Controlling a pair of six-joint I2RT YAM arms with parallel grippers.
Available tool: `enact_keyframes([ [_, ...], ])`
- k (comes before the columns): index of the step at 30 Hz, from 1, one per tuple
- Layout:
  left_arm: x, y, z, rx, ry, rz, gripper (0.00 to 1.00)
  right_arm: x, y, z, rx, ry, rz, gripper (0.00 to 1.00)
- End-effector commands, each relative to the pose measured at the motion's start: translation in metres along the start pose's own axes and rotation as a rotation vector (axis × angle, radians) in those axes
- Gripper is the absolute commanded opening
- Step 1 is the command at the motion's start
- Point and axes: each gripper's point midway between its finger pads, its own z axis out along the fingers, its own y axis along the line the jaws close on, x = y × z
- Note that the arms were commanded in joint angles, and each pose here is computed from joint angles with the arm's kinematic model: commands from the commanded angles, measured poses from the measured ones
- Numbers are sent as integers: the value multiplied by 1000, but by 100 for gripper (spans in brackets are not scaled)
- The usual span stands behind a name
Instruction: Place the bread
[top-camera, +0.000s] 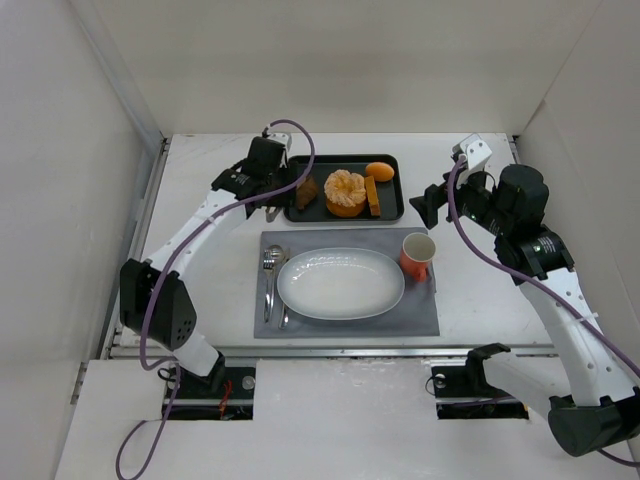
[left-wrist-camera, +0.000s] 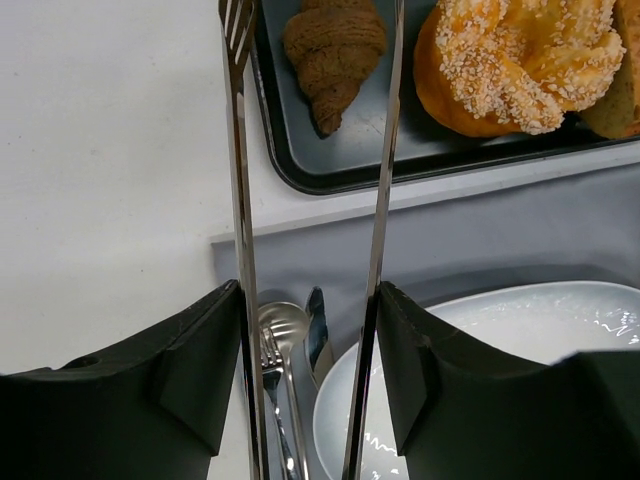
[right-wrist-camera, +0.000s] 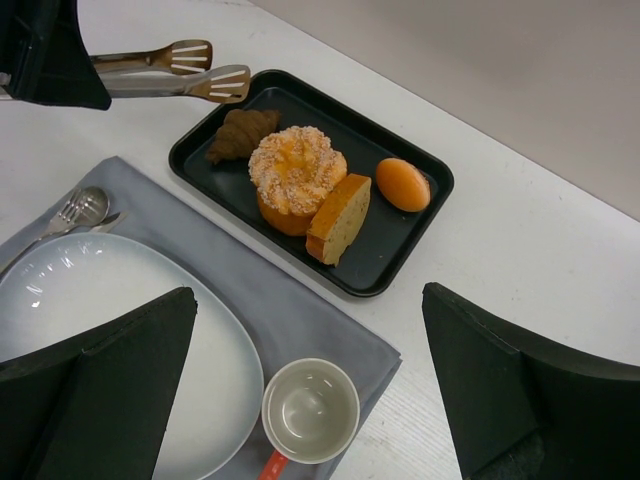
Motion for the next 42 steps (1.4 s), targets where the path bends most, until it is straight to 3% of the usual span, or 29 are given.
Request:
enact_keyframes([
  [1, -13, 0, -2, -11, -32, 15, 50, -13, 0, -1, -6, -52, -29, 100],
  [21, 14, -6, 31, -20, 55, 41, 50, -9, 0, 0, -7, -43, -25, 100],
  [42, 13, -11, 40, -16, 66, 59, 50, -9, 0, 0, -7, -43, -25, 100],
])
